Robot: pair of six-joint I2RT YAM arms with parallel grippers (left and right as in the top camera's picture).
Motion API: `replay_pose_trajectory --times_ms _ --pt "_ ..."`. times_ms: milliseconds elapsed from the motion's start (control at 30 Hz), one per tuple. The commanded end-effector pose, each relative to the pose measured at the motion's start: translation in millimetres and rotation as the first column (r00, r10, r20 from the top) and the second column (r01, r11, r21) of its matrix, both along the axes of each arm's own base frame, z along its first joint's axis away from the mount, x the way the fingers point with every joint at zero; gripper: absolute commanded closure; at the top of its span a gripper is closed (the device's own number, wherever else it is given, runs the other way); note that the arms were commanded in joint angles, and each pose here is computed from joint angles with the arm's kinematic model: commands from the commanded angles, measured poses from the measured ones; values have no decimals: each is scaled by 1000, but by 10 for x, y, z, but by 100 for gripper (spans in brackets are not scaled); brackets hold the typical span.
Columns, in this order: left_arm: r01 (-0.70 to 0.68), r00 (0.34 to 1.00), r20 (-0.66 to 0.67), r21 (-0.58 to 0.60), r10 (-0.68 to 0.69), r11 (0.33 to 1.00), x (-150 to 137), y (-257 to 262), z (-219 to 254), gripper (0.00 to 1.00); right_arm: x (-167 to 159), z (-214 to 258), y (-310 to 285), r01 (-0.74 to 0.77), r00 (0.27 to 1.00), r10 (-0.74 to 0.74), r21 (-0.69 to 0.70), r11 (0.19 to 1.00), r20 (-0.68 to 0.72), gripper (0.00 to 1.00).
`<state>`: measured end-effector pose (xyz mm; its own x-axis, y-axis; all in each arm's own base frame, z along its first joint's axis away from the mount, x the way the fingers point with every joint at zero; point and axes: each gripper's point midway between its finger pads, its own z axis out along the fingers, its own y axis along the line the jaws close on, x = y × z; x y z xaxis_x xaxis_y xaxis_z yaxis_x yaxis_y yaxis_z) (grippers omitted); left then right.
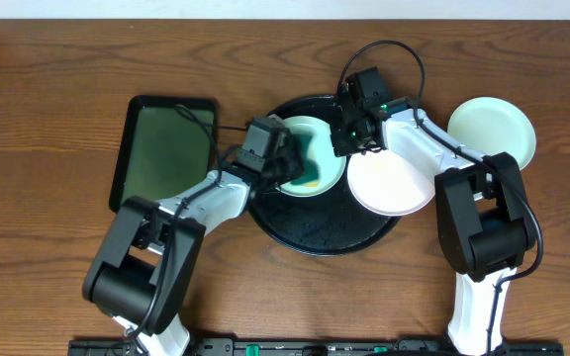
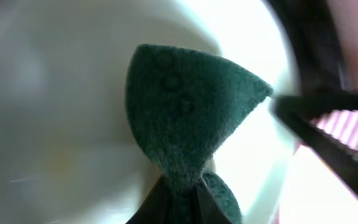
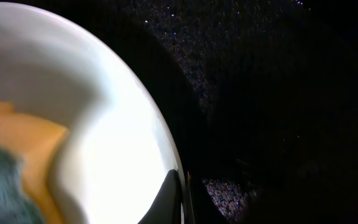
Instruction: Clean dirty plates on tray and stack at the side
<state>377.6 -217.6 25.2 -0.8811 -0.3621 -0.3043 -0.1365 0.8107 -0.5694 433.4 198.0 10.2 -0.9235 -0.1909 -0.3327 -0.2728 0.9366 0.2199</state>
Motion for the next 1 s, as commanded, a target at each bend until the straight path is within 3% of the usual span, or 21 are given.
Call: replay_pose_trajectory --times_ms 0,133,600,967 --pt "-142 988 81 155 130 978 121 451 165 93 -27 -94 7 9 1000 -9 -4 1000 -26 99" --pt "-256 963 157 277 220 926 122 768 359 92 -24 -92 14 8 1000 -8 -3 1000 -24 99" --pt "-259 966 71 217 250 941 8 428 64 92 -23 -91 14 8 1000 -8 -3 1000 -23 99" --pt "-279 960 29 106 277 954 143 213 -253 92 -37 -97 10 8 1000 -8 -5 1000 -30 99"
